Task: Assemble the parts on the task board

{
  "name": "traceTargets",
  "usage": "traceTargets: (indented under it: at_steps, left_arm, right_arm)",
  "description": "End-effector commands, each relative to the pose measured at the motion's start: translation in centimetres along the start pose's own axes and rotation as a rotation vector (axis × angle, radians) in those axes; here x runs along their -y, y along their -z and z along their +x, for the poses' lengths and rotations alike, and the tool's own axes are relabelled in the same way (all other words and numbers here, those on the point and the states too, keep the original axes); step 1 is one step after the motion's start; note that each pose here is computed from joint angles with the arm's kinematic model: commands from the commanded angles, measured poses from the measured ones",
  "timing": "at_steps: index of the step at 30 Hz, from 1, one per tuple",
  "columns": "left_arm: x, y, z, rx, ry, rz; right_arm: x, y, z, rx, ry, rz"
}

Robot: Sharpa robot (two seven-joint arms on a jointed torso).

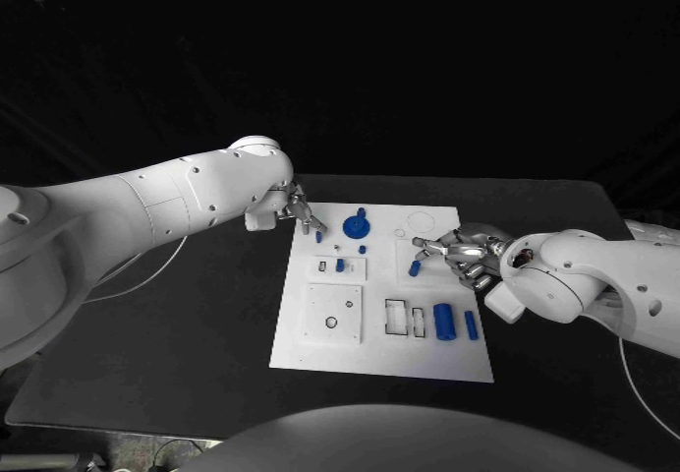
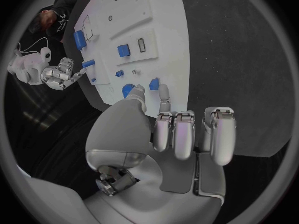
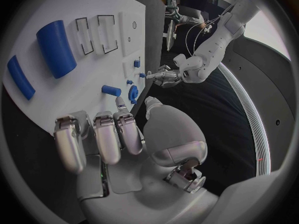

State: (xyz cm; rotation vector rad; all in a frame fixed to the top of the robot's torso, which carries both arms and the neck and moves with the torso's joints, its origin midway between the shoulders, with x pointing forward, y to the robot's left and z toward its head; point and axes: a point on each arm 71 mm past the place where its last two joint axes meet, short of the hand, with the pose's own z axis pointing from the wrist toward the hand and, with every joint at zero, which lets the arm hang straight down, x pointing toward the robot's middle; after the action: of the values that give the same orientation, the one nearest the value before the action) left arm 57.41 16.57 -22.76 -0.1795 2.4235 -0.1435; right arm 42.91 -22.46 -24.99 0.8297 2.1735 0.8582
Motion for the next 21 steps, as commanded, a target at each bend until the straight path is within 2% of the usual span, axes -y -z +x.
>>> traceTargets:
  at_steps: [1, 13, 21]
  left_arm:
    - [0.36, -0.11, 0.16, -0.007, -0.023, 0.012]
    - [1.10, -0.38, 0.33, -0.009, -0.023, 0.034]
    - [1.13, -0.63, 0.48, -0.017, -0.025, 0.021]
  right_arm:
    - [-0.03, -0.01, 0.22, -0.018, 0.007, 0.000]
    - [-0.11, -0.05, 0.31, -0.019, 0.008, -0.001]
    - [-0.12, -0.02, 0.32, -0.018, 0.008, -0.002]
